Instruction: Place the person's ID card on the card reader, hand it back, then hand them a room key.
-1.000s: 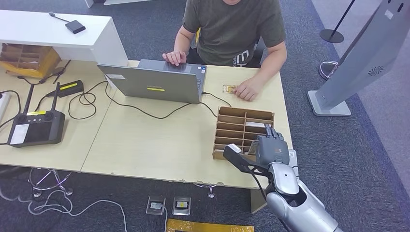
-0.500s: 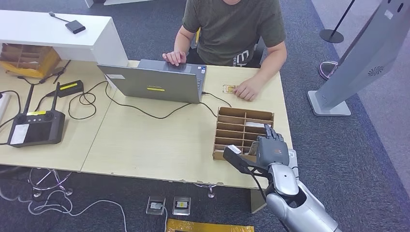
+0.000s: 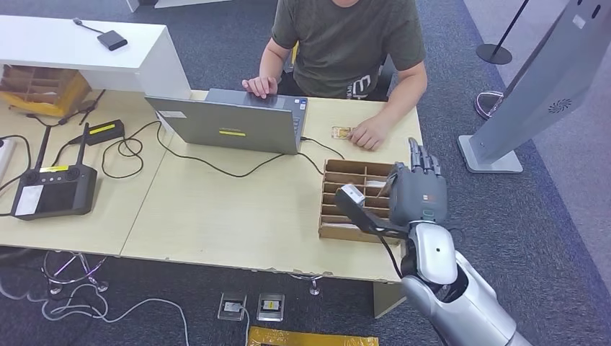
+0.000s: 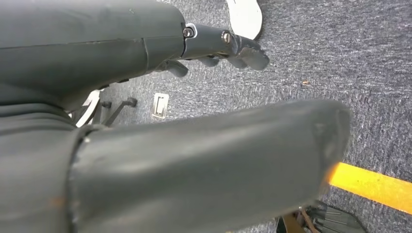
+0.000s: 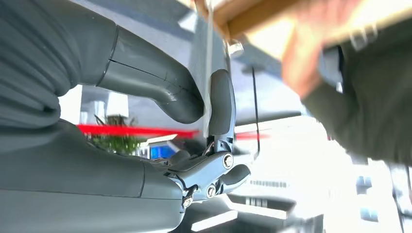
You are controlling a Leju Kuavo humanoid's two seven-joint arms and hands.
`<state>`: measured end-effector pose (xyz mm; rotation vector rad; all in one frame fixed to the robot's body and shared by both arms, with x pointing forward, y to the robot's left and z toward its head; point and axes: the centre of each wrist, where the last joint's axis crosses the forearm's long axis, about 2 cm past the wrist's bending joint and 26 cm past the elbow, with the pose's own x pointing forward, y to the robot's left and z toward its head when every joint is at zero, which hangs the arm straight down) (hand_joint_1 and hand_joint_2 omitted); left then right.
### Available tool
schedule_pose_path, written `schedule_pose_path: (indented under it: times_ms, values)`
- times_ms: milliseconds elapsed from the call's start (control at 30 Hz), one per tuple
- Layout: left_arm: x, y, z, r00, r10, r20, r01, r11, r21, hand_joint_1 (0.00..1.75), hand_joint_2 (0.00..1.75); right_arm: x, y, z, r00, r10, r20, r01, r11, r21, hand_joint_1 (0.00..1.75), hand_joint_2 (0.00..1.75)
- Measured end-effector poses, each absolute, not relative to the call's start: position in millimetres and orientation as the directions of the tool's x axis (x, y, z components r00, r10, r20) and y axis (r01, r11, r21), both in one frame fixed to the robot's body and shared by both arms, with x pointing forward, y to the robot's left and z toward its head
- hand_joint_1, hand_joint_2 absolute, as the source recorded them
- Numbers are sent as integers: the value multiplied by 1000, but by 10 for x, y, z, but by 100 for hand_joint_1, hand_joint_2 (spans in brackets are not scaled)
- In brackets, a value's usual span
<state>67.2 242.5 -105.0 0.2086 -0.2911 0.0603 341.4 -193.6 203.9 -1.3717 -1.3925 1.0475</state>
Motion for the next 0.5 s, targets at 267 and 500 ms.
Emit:
schedule_pose_path:
  times_ms: [267,500]
  values:
    - [661,2430,-1054,954,-22,298,-37,981,190,0,0,3279,-1987,2784,-31,999,13,566,28,-824,175,175]
    - [662,2431,-1054,953,-40,299,-16,983,182,0,0,3155,-1968,2952,-61,998,-4,623,35,-781,175,175]
